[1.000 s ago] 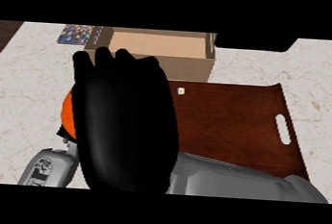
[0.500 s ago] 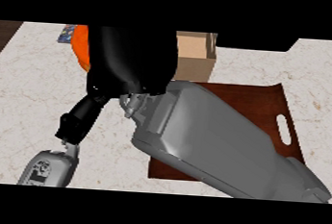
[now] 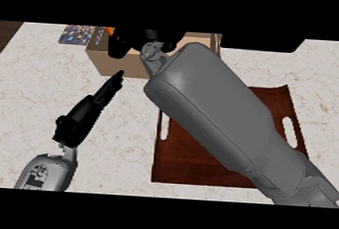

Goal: Pick the squash from the tray and place it in the cardboard box

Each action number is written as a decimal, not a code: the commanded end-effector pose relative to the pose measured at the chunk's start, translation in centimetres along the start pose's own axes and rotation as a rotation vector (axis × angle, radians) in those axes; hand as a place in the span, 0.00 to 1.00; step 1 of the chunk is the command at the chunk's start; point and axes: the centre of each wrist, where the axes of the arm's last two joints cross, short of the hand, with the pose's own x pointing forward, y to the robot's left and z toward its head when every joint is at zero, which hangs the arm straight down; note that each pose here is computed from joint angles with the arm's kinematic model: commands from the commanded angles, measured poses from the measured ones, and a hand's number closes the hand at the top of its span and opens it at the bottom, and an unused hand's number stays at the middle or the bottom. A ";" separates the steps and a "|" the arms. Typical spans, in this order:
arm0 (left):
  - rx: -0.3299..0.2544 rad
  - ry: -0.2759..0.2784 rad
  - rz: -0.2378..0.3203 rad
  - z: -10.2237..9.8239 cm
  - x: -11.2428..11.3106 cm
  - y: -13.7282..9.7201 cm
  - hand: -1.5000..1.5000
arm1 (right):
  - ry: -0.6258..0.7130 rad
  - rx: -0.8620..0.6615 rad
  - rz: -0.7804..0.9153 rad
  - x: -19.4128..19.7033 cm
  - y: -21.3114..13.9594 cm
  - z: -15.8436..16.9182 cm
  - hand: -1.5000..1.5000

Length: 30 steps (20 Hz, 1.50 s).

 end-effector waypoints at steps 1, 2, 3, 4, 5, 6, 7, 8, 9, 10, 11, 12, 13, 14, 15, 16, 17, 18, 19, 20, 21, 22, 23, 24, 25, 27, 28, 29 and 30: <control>0.000 -0.007 -0.013 0.5 -0.8 -0.9 0.50 | 0.018 0.001 0.062 -2.4 1.7 -1.9 1.00; 0.006 -0.023 -0.015 -0.1 0.3 -1.5 0.50 | 0.000 0.013 0.070 -1.9 2.5 -2.4 1.00; 0.002 -0.004 0.012 0.1 -0.9 -1.4 0.50 | 0.007 0.008 0.080 -1.3 2.5 -2.2 1.00; -0.013 -0.003 0.002 -1.0 -0.4 -1.1 0.50 | 0.023 0.037 0.102 -1.9 3.4 -2.9 1.00; -0.019 -0.021 -0.029 -0.4 -0.1 -1.4 0.50 | 0.034 0.015 0.105 -2.6 3.7 -3.8 1.00; -0.007 -0.003 -0.013 0.4 -0.9 -2.1 0.50 | 0.038 0.023 0.112 -3.0 4.2 -3.9 1.00; -0.017 -0.013 -0.002 -1.2 -0.9 -1.8 0.50 | 0.032 0.027 0.114 -4.6 5.7 -3.8 1.00; -0.029 -0.024 -0.003 -1.4 1.6 -0.6 0.50 | 0.055 0.042 0.142 -4.5 6.4 -3.5 1.00; -0.007 -0.013 -0.012 -1.0 -0.1 -2.0 0.50 | 0.056 0.036 0.111 -5.9 6.8 -4.2 1.00; -0.028 -0.022 0.005 -0.7 0.5 -1.0 0.50 | 0.071 0.048 0.129 -6.1 7.2 -4.2 1.00; -0.014 -0.005 0.001 -1.6 0.1 -0.6 0.50 | 0.091 0.086 0.116 -5.7 6.9 -4.4 1.00; -0.004 -0.013 -0.019 -0.3 0.2 0.3 0.50 | 0.132 0.123 0.045 -7.9 7.9 -4.1 1.00; -0.031 -0.025 -0.004 0.1 -0.3 -0.7 0.50 | 0.178 0.093 0.001 -8.4 7.8 -4.6 1.00; -0.049 -0.017 -0.014 -0.3 -0.9 -3.2 0.50 | 0.233 0.119 -0.048 -8.4 8.2 -4.1 0.00; -0.025 -0.017 -0.003 -1.6 0.2 -0.4 0.50 | 0.253 0.152 -0.077 -9.4 8.3 -4.6 0.00; -0.038 -0.025 -0.010 0.0 0.9 -1.4 0.50 | 0.263 0.161 -0.080 -10.3 9.1 -4.4 0.00; -0.050 -0.023 -0.005 -2.2 0.6 -2.9 0.50 | 0.254 0.191 -0.111 -9.7 8.6 -4.6 0.00; -0.053 -0.025 -0.002 -1.3 0.6 -2.8 0.50 | 0.253 0.191 -0.096 -10.9 9.8 -4.1 0.00; -0.035 -0.035 -0.007 -1.8 1.3 -1.7 0.50 | 0.245 0.190 -0.113 -11.2 9.7 -4.6 0.00; -0.019 0.000 -0.020 -1.8 0.9 -1.7 0.50 | 0.229 0.181 -0.150 -10.2 8.9 -4.8 0.00; -0.027 -0.025 -0.026 -1.5 0.9 -1.7 0.50 | 0.229 0.156 -0.154 -10.7 9.6 -4.6 0.00; -0.041 -0.016 -0.019 -1.4 -0.6 -1.3 0.50 | 0.211 0.127 -0.210 -11.1 9.7 -4.3 0.00; -0.047 -0.011 0.007 -0.9 0.4 -1.4 0.50 | 0.219 0.080 -0.290 -11.7 9.5 -4.5 0.00; -0.033 -0.031 -0.009 -1.1 0.2 -0.2 0.50 | 0.222 0.055 -0.328 -11.7 9.4 -4.4 0.00; -0.035 -0.025 -0.007 -1.3 1.0 -2.0 0.50 | 0.237 -0.013 -0.382 -12.1 9.2 -4.6 0.00; -0.027 -0.020 -0.016 -0.6 0.3 -0.9 0.50 | 0.220 -0.096 -0.471 -12.2 8.5 -4.8 0.00; -0.021 -0.021 0.010 -1.9 1.0 -1.7 0.50 | 0.225 -0.141 -0.526 -12.8 8.8 -4.3 0.00; -0.039 -0.018 0.000 -0.6 0.1 -1.6 0.50 | 0.241 -0.164 -0.573 -13.2 8.2 -4.8 0.00; -0.028 -0.015 0.000 -1.1 0.4 -1.2 0.50 | 0.248 -0.164 -0.647 -12.7 7.5 -4.9 0.00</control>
